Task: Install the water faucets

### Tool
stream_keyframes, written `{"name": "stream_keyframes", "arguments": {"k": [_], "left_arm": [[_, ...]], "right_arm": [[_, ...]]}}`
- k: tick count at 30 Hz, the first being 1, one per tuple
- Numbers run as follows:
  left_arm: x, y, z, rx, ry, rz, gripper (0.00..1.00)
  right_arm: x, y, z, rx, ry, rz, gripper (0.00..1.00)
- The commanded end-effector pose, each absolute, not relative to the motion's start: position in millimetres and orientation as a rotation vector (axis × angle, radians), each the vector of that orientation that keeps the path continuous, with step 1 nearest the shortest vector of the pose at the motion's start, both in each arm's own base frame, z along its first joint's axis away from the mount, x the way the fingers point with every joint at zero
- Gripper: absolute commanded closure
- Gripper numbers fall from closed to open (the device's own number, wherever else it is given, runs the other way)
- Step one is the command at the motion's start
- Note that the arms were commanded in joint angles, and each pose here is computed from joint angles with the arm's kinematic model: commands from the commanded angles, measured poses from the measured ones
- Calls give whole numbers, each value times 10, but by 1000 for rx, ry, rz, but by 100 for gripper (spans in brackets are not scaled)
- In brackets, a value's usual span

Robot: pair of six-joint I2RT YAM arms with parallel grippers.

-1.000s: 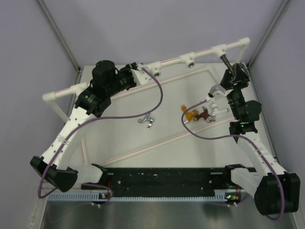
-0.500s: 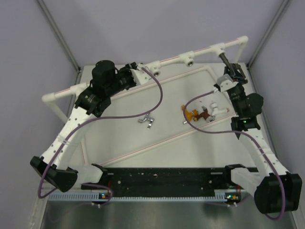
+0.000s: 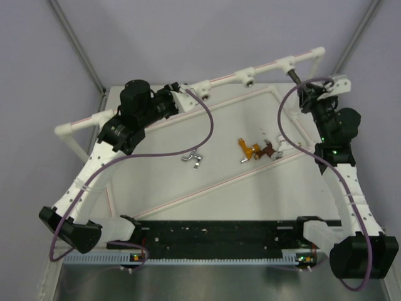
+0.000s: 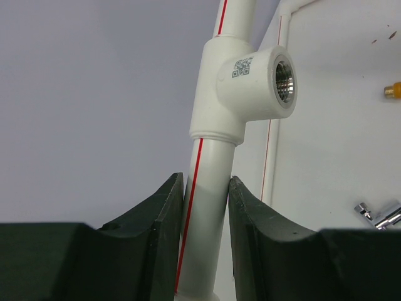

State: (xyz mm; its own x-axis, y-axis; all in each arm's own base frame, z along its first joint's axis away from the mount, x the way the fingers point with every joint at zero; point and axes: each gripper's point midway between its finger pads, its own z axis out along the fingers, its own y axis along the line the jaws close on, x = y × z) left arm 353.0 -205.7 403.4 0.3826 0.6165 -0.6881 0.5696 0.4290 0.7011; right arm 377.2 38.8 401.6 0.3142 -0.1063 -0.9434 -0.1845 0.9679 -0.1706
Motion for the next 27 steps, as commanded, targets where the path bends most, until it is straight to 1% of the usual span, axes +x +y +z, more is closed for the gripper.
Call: {"name": "stream_keyframes", "arguments": {"k": [1,8,12,16,19,21,22,23,25,27], "left_arm": [[3250,-2215,4003,1269,1235,-102,100],[3239,-2218,4006,1271,1234,-107,100],[3238,-2215,4015,1268,1232,-105,100],[3233,-2215,4014,1269,1231,-106,100],[3224,-2213,4025,1268,1228,-107,100],[3221,-2209,4030,1266,1228,-106,100],[3226,-2211,4025,1267,1228,-105,100],[3227,-2207,4032,1266,1227,-105,100],[3224,-2213,4025,1268,1228,-107,100],[3239,-2209,4017,1267,1232,-103,100]], "right_arm": [[3456,468,4895,20,1101,468,100],[3422,493,5015,322,1099,829,100],[3479,461,4926,540,1108,1073,100],[3513,515,4847,688,1081,1309,100],[3545,523,4851,751,1064,1397,100],[3536,495,4903,765,1046,1395,99],[3511,479,4947,747,1037,1368,89],[3483,458,4996,730,1029,1335,76],[3417,407,5046,695,1017,1251,68],[3357,352,5042,664,1007,1168,57]]}}
